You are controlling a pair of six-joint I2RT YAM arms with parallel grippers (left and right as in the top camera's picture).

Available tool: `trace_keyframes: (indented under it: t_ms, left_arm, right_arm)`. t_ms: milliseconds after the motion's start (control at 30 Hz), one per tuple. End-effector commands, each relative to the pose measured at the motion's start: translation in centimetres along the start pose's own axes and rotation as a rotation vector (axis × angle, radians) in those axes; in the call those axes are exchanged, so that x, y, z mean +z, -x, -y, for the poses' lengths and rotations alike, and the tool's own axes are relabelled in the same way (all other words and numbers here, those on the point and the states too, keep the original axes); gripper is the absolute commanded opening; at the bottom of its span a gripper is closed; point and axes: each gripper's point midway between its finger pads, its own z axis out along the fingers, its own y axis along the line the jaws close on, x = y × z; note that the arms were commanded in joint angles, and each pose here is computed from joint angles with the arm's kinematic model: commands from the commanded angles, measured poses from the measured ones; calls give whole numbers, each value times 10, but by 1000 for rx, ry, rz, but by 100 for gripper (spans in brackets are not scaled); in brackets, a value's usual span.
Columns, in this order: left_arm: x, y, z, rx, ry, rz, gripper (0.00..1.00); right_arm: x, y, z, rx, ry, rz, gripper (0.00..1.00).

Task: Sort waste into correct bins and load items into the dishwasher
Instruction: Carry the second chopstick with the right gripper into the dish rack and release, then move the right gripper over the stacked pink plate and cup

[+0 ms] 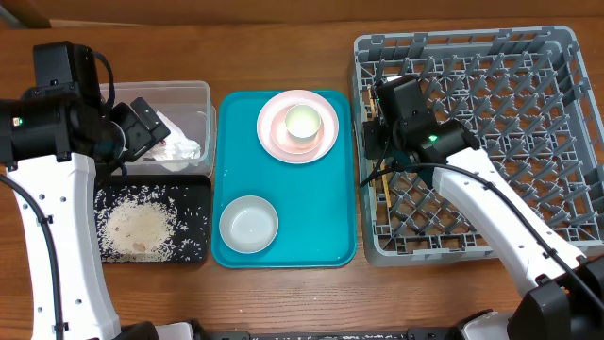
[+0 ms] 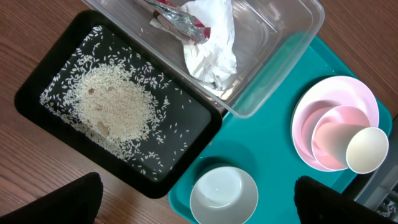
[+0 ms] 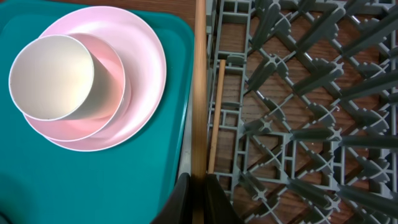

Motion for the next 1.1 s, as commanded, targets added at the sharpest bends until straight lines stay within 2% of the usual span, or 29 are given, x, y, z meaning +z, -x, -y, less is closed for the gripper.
trace_keyframes:
  t_ms: [0, 100, 167, 433, 667, 800, 900, 1067]
  left_arm:
    - [-2, 5, -1, -7, 3, 17, 100]
    - [-2, 5, -1, -7, 3, 17, 100]
    - [-2, 5, -1, -7, 3, 17, 100]
    - [-2, 5, -1, -7, 3, 17, 100]
    - [-2, 5, -1, -7, 3, 17, 100]
    - [-2, 5, -1, -7, 3, 17, 100]
    - [-2, 5, -1, -7, 3, 17, 100]
    - [-2, 5, -1, -7, 3, 17, 100]
  right_arm:
    - [-3, 0, 3, -1, -12, 10, 5]
    - [-3, -1, 4, -2, -14, 4, 5]
    - [-3, -2, 4, -2, -15, 1, 20]
    - [-3, -2, 4, -2, -15, 1, 23]
    - [-3, -2, 3, -2, -14, 1, 30]
    - [-3, -2, -1, -2, 11, 1, 29]
    - [-10, 9, -14, -30, 78, 20, 30]
    - [-79, 62, -25, -38, 118, 94, 32]
